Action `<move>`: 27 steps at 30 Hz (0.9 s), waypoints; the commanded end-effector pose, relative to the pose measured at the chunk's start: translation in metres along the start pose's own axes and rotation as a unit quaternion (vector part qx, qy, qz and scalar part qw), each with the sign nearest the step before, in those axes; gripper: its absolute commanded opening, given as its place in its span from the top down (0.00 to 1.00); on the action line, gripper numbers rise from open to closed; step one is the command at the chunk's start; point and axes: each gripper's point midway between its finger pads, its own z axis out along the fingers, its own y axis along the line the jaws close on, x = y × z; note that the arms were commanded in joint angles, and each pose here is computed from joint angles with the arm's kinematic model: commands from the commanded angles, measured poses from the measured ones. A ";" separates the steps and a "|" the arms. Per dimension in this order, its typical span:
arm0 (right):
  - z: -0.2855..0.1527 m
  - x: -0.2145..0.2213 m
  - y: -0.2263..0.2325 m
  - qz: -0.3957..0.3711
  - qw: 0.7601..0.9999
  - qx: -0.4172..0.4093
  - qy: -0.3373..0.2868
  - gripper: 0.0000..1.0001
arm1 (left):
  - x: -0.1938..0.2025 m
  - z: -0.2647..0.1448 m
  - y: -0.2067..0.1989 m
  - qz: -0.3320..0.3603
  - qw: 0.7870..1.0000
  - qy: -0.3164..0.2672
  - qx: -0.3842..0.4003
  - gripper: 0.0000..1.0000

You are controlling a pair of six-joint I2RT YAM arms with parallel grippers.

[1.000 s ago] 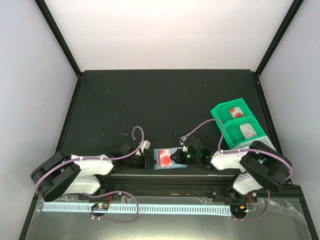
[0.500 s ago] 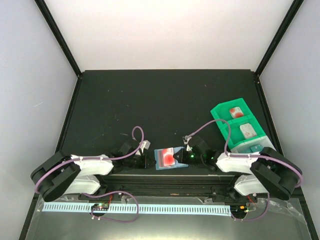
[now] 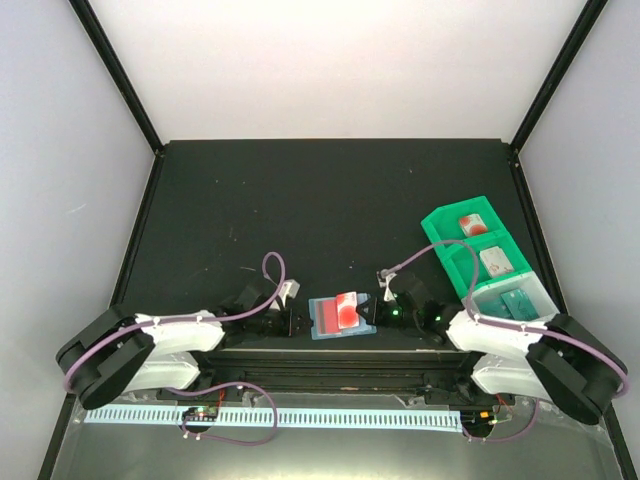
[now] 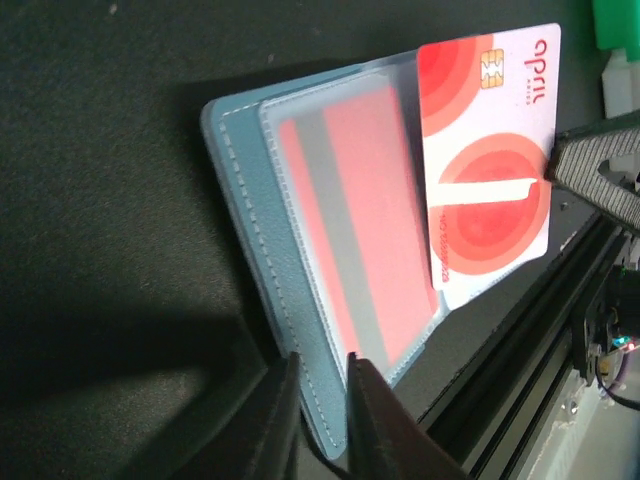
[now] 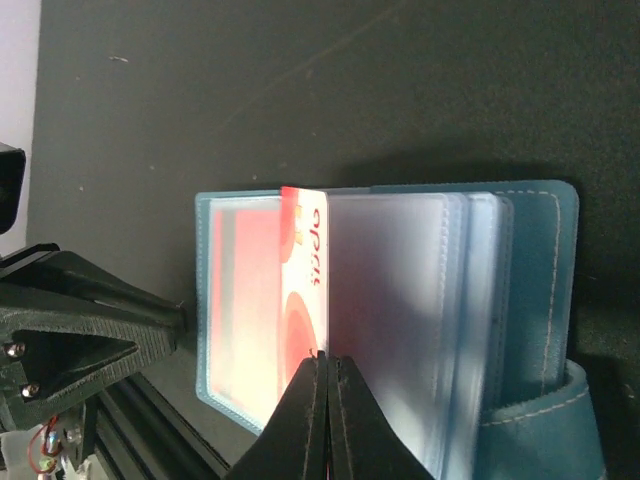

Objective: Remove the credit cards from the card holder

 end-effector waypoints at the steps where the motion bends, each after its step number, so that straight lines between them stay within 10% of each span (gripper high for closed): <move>1: -0.010 -0.002 -0.001 -0.021 1.000 0.002 -0.014 0.99 | -0.009 -0.008 -0.014 0.016 1.000 -0.013 0.015 0.80; 16: -0.041 -0.001 0.037 -0.077 0.995 -0.063 -0.008 0.99 | -0.041 -0.066 -0.091 0.137 0.982 -0.083 0.095 0.44; 27: -0.076 0.026 0.089 -0.144 0.968 -0.201 0.050 0.99 | -0.032 -0.107 -0.138 0.201 0.964 -0.070 0.162 0.41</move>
